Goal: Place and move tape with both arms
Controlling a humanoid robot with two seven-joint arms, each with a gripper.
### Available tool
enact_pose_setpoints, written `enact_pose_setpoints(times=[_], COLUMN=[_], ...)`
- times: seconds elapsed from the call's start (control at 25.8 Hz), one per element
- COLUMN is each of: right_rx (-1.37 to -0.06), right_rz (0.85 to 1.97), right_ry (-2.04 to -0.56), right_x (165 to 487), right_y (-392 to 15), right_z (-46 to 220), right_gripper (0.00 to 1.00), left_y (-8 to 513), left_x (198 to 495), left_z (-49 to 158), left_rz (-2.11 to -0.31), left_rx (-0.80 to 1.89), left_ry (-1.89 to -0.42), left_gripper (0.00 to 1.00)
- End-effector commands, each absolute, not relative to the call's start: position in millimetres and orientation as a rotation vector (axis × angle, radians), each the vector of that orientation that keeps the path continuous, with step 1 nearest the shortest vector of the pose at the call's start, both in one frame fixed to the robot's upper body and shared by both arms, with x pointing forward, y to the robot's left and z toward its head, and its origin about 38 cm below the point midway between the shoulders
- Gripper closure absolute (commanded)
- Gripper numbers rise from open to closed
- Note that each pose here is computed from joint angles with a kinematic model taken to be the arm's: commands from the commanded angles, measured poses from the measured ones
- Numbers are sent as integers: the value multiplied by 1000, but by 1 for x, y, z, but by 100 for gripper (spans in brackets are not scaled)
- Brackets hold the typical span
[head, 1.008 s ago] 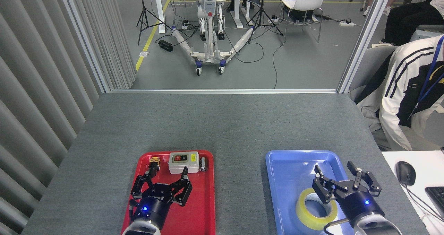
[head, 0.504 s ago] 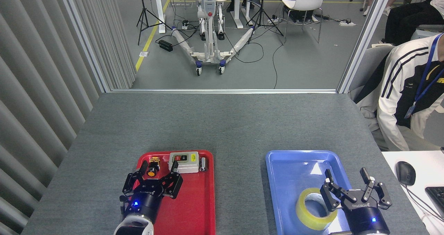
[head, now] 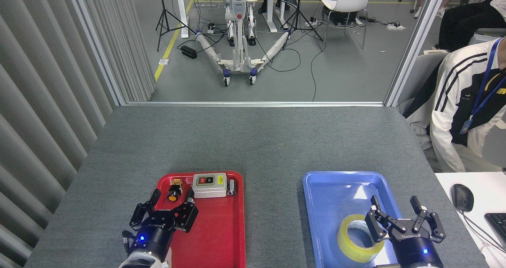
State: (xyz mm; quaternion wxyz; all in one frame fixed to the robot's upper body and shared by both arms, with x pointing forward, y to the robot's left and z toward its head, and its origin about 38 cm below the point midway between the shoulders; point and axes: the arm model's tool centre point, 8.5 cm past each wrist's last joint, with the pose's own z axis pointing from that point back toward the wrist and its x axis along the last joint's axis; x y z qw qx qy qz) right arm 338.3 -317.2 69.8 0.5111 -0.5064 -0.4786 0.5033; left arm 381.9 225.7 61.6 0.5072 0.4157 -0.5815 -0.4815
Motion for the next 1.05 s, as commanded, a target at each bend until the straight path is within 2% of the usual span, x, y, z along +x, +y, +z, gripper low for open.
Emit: enact_pose_setpoints(times=[0.0, 0.39, 0.62, 1.01], right_rx=[-1217, -1286, -1275, -1268], right_rz=[1208, 1170, 1176, 1173], right_ry=[-1155, -1221, -1221, -1219], right_x=[338, 338, 338, 338], right_y=[-318, -318, -316, -315], right_z=[70, 79, 77, 76], right_gripper=[0, 0, 0, 0], left_y=[237, 250, 254, 254], left_x=[382, 381, 374, 373], left_z=[63, 81, 73, 72], left_rz=[-1153, -1077, -1075, -1076], left_rx=[1031, 1124, 1126, 1123], left_ry=[-1383, -1445, -1424, -1424], left_gripper=[0, 0, 0, 0])
